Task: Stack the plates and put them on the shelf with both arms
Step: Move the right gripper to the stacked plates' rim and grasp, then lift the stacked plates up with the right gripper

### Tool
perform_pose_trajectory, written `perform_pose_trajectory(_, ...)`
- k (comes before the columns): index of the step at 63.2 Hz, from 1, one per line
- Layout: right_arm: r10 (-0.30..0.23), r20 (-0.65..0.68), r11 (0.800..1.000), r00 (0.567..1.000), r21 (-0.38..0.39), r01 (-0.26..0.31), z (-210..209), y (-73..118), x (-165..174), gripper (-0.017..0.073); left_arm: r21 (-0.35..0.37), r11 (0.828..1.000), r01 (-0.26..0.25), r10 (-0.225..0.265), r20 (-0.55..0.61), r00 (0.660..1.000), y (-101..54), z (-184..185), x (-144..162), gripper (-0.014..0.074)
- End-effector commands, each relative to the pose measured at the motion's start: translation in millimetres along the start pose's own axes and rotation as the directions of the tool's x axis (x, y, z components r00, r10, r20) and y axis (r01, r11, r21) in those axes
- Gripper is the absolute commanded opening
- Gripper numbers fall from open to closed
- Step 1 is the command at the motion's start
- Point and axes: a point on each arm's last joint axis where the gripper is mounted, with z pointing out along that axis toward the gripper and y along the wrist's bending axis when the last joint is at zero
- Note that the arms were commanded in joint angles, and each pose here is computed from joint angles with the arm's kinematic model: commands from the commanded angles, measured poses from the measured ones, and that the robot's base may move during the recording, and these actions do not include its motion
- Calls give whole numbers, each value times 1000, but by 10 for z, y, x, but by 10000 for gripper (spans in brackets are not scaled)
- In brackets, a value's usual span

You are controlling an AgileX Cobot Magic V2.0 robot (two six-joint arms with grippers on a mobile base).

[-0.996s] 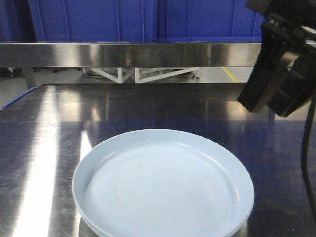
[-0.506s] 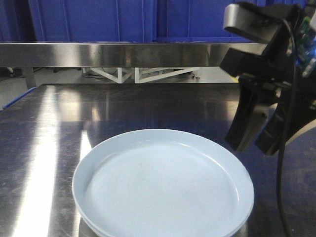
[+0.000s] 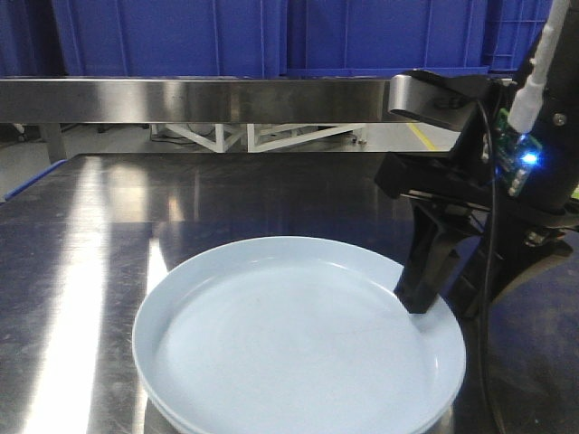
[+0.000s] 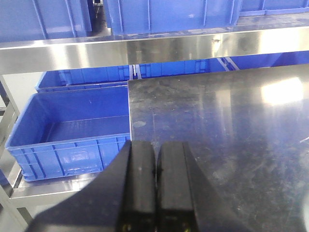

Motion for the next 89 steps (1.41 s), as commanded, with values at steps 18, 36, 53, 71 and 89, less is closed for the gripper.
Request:
perform_pose_trajectory(18, -56, 98, 998, 994, -30, 60, -79, 222, -60, 360, 1, 1000, 2, -2, 105, 994, 1, -23, -157, 84)
perform_pose_trajectory(36, -70, 75, 997, 995, -20, 72, -80, 210, -41, 48, 1, 1000, 2, -2, 105, 994, 1, -23, -157, 84)
perform_pose_trajectory(53, -101, 164, 993, 981, -40, 109, -353, 338, -191, 56, 1, 1000, 2, -2, 105, 994, 1, -23, -157, 84)
perform_pose_trajectory(71, -103, 447, 993, 888, 1, 115, -1062, 270, -278, 56, 1, 1000, 2, -2, 105, 994, 1, -23, -157, 84)
perform_pose_trajectory(89, -128, 653, 991, 747, 110, 75, -1823, 76, -8, 56, 1, 1000, 2, -2, 105, 994, 1, -23, -157, 84)
